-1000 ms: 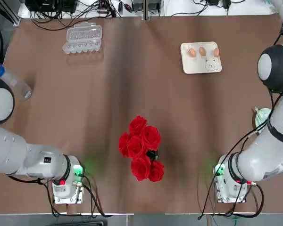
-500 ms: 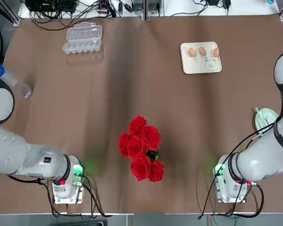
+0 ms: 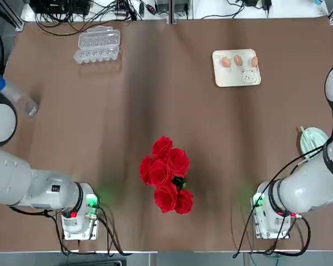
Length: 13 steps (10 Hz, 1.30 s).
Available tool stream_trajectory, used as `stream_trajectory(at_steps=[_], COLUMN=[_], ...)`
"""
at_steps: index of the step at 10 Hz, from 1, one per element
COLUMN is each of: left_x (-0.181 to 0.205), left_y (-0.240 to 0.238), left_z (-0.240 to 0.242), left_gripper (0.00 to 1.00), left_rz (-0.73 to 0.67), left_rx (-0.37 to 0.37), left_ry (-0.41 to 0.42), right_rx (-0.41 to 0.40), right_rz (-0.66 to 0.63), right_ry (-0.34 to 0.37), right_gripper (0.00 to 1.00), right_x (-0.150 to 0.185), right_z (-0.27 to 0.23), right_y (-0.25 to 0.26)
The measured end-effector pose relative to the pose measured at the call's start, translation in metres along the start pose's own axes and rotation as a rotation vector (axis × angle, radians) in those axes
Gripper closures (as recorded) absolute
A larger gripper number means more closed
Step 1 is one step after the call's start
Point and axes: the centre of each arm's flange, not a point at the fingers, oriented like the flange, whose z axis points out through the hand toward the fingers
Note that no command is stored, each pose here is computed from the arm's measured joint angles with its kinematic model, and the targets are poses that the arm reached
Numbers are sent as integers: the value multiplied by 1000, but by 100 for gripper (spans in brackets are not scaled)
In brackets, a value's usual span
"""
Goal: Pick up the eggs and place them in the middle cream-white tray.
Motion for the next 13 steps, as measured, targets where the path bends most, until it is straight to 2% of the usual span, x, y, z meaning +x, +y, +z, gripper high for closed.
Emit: stream_trajectory(at_steps=[3,5,10,13], left_x=[0,0,1,2], left_y=[0,0,-1,-1], left_z=[1,1,2,6], left_gripper=[0,0,0,0], left_rz=[0,-1,-1,-2], left_rx=[0,0,0,1], left_ry=[-3,-3,-4,-10], right_rx=[48,62,89,94], right_rz=[90,122,109,108], right_ry=[-22,-28,-118,-145], right_gripper=[0,0,0,0], right_x=[0,-4,-5,-7], right_z=[8,13,56,69], right_y=[-2,19,11,10])
